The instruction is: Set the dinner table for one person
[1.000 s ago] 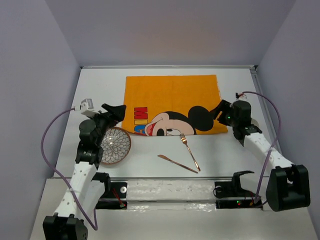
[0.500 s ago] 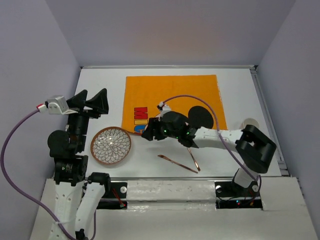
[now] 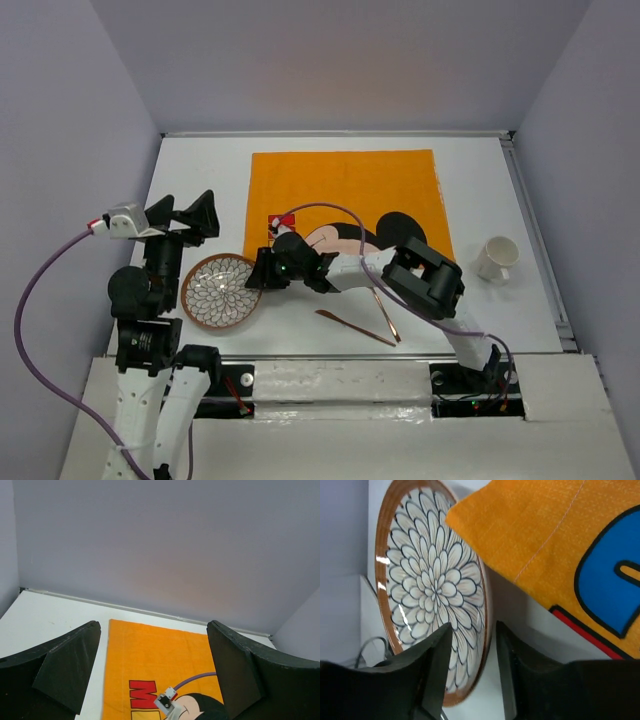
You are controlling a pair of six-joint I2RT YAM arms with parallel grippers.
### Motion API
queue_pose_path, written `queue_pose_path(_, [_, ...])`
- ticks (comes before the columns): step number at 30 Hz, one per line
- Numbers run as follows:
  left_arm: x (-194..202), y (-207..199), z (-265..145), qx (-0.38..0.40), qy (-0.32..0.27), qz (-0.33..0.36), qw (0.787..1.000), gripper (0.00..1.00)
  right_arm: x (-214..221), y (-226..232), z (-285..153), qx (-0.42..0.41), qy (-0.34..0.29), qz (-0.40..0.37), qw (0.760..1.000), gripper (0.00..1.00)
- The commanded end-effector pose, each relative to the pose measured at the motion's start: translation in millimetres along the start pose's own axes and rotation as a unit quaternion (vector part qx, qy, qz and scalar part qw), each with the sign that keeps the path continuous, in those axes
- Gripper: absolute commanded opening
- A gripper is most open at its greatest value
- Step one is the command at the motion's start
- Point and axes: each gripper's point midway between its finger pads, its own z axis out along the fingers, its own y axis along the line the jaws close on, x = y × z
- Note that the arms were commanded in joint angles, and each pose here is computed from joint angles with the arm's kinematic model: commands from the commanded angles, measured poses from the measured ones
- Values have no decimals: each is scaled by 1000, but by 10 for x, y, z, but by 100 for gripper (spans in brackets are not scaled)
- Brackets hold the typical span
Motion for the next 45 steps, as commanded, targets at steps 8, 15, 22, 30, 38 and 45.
queue_pose_path(8, [-262,159,-79,-49,-48,17,997,99,123,930,-56,-140,50,-42,988,0])
queue_pose_path(15, [-602,319,-335,-97,-122,12,988,99,-1163,1488,-613,-131,-108,-132,977,0])
queue_pose_path(22, [-380,225,-229,-63,-88,8,994,99,-2182,660,-1532,-122,-195,-50,972,0])
queue_pose_path(30, [-153,53,-86,-13,-43,4,999,99,-2660,-497,-2352,-82,-223,14,971,0])
queue_pose_path(38, [-70,24,-36,-4,-27,3,1000,99,-2765,-1243,-2512,-56,-212,51,974,0])
queue_pose_path(45, [-31,7,-16,1,-20,1,1000,99,-2669,-1547,-2289,-33,-186,73,979,0])
